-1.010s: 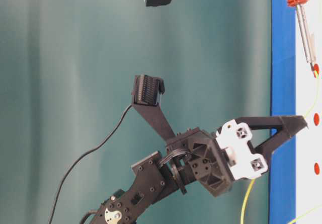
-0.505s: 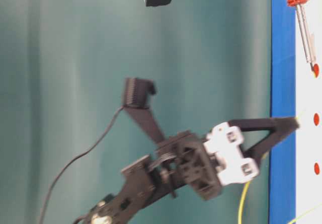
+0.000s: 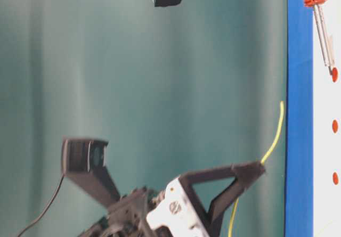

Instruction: Touch the tip of the soldering iron to the tip of the solder at the mark.

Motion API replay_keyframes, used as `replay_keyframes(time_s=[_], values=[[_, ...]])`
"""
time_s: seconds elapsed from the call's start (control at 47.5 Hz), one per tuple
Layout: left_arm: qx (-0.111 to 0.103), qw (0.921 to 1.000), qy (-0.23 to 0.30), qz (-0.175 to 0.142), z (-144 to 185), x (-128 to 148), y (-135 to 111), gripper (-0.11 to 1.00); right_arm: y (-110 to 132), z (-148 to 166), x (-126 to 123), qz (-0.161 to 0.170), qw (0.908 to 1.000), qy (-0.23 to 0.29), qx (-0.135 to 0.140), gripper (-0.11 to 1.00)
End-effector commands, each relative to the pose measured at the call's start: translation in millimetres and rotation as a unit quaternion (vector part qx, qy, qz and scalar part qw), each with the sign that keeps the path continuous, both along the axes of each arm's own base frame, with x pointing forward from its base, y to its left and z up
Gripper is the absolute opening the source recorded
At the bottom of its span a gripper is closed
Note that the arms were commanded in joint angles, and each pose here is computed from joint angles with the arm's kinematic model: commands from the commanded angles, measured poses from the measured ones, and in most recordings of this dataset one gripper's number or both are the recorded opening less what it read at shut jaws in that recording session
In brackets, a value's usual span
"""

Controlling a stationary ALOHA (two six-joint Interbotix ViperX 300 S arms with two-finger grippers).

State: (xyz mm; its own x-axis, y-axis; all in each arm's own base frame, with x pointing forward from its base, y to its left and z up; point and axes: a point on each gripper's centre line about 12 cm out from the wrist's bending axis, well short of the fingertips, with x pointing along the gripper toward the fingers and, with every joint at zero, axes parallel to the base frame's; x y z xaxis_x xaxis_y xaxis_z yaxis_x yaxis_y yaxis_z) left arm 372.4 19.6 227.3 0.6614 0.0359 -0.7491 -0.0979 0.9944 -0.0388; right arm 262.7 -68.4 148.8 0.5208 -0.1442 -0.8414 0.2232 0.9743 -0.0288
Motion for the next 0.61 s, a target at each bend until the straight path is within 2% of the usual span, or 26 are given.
replay_keyframes(time_s=[0.0,0.189,0.294,0.589], values=[[0.002,0.9997,-0.024,-0.001,14,-3,-1,0.01,-2,8,5,0.000,0.9999,-0.014,-0.005,0.06],[0.003,0.9997,-0.025,-0.002,14,-3,-1,0.01,-1,11,6,0.001,0.9998,-0.020,-0.006,0.06],[0.003,0.9997,-0.024,-0.002,13,-4,-1,0.01,-1,24,2,0.000,0.9992,-0.038,-0.011,0.06],[0.003,0.9997,-0.023,-0.002,12,-6,-1,0.01,8,65,-34,0.001,0.9949,-0.096,-0.029,0.06]])
